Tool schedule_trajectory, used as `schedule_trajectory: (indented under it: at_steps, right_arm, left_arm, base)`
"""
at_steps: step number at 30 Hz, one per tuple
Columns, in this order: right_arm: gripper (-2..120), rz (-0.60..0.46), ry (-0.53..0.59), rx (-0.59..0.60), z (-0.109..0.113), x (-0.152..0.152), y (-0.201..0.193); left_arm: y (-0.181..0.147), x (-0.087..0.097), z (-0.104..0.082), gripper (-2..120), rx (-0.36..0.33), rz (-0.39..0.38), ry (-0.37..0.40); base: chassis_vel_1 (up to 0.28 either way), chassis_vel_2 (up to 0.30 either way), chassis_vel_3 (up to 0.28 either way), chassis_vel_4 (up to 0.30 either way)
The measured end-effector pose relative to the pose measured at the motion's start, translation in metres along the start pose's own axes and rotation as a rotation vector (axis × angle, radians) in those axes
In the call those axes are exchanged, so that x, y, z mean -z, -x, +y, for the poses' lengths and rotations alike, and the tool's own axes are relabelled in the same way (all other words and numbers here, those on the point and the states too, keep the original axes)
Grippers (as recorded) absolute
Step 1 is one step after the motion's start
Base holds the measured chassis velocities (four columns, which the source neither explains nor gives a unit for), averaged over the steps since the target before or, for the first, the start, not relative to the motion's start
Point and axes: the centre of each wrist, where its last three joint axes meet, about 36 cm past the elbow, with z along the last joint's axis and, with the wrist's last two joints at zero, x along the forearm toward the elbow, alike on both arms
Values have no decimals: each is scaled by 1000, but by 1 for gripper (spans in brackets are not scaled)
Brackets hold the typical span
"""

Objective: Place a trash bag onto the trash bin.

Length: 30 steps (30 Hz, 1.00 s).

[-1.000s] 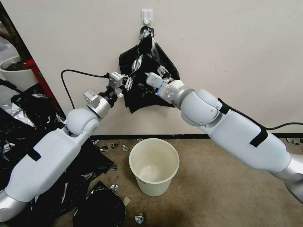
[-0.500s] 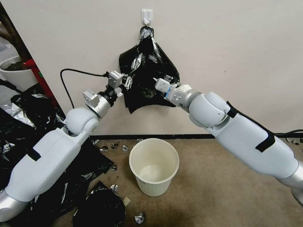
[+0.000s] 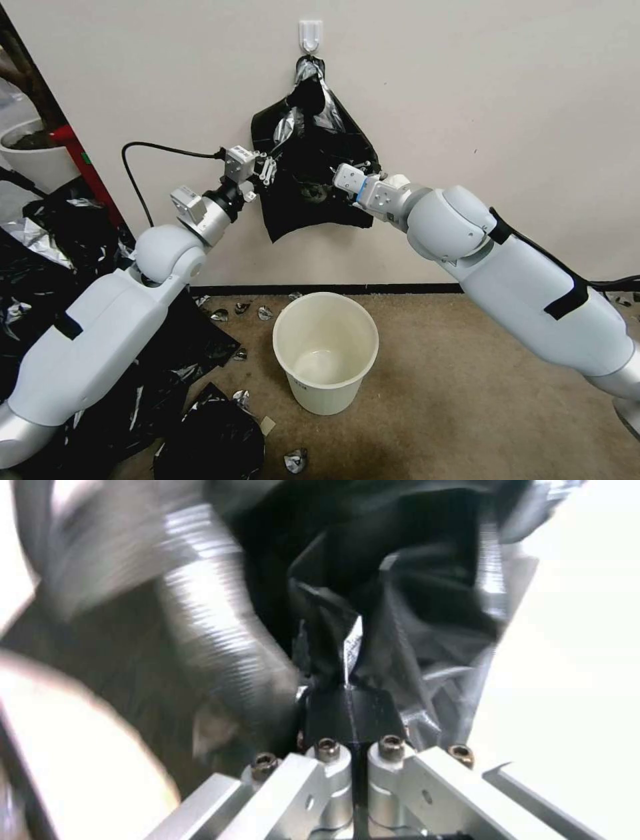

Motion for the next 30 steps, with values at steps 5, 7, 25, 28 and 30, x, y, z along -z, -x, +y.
schedule_trajectory:
  at_steps: [5,7,25,28,30]
  right_arm:
    - [0,-149,488,-27,22,-5,-17]
    - [0,-203,708,-28,38,-12,-23]
    - [0,-654,1403,-113,156,-44,-106]
    - [0,-677,1390,-147,159,-39,-121]
    - [0,-672,1380,-164,163,-37,-127]
  left_arm:
    - [-15,-4,-13,0,61,-10,-43]
    - [-21,-5,-21,0,95,-21,-66]
    - [-100,-2,-82,0,274,-68,-172]
    - [-114,8,-96,0,269,-82,-192]
    - [-118,8,-100,0,257,-83,-199]
  base:
    - [0,0,0,0]
    - [0,0,0,0]
    - [0,0,0,0]
    - [0,0,0,0]
    - [0,0,0,0]
